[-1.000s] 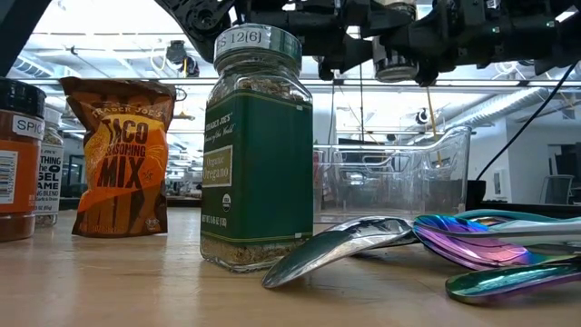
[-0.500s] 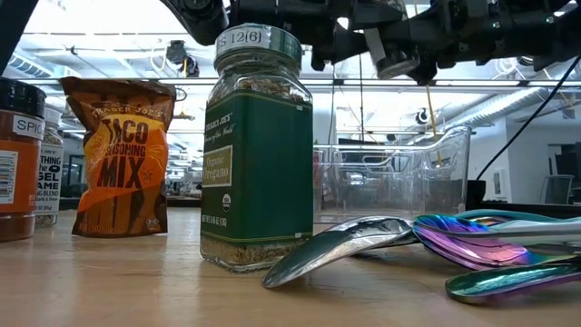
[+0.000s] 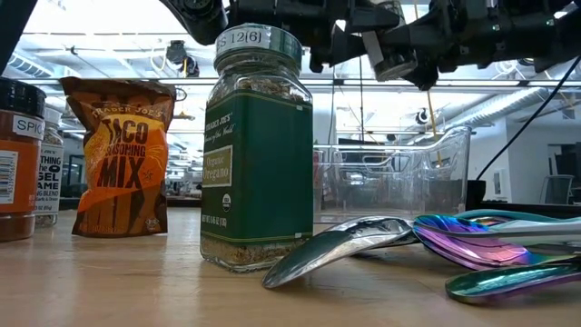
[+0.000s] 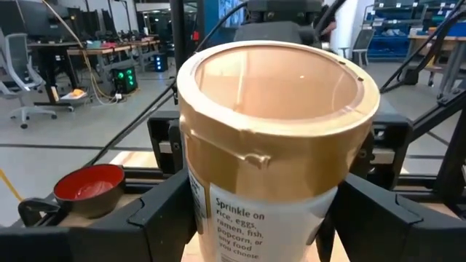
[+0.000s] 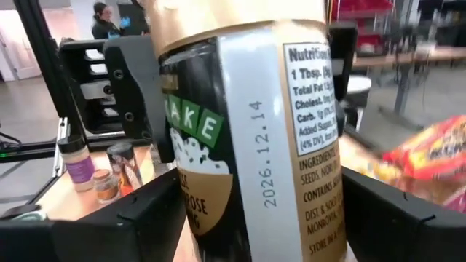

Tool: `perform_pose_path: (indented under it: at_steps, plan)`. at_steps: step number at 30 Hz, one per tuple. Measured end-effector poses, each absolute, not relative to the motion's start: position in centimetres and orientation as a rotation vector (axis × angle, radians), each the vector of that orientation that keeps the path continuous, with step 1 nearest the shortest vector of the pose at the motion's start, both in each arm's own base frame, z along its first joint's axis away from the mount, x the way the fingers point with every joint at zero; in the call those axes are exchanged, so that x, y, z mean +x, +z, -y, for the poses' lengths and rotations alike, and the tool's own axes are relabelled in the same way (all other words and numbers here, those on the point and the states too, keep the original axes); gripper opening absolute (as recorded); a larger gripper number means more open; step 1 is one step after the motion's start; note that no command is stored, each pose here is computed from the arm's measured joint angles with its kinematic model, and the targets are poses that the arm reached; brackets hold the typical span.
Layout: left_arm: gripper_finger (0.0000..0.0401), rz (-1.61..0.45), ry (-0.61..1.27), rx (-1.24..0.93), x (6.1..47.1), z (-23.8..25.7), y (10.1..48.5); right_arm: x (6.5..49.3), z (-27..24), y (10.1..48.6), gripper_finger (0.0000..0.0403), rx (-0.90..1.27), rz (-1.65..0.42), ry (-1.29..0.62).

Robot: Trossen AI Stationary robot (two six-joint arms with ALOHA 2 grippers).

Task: Pick & Place Food Item
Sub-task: Put the gold seasoning bottle into the right transparent bin

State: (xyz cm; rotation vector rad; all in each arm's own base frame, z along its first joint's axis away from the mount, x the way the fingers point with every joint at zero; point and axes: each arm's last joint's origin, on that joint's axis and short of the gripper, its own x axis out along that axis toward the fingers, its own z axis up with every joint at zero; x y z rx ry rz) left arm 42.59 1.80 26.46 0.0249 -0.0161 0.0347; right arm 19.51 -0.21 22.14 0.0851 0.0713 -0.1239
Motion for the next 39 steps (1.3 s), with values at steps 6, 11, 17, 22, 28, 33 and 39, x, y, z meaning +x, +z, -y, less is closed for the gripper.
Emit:
perform_pose_path:
  at_steps: [6,11,17,22,28,33,39]
  plan:
    - [0.0278,0.060,0.072,0.032,42.5,-2.5,27.3,19.4,0.2,20.8,0.0329,0.143,-0.301,-0.143]
    - [0.0278,0.016,0.089,0.025,42.4,-3.2,26.9,19.4,0.2,21.8,0.0346,0.146,-0.352,-0.147]
    - [0.0278,-0.078,0.081,-0.003,42.3,-3.3,26.2,18.6,0.2,24.9,0.0341,0.107,-0.499,-0.165]
    - [0.0278,-0.118,0.067,0.014,42.3,-2.7,25.7,18.1,0.4,29.2,0.0332,0.051,-0.588,-0.210]
    - [0.0278,-0.171,0.055,0.012,42.9,-2.2,24.0,18.4,0.9,33.2,0.0339,-0.027,-0.567,-0.202]
    - [0.0278,-0.161,0.054,-0.010,43.3,-2.2,23.2,19.8,1.1,34.8,0.0353,-0.043,-0.601,-0.137]
    - [0.0278,-0.162,0.054,-0.009,43.3,-2.2,23.2,22.4,1.6,34.6,0.0354,-0.053,-0.697,-0.136]
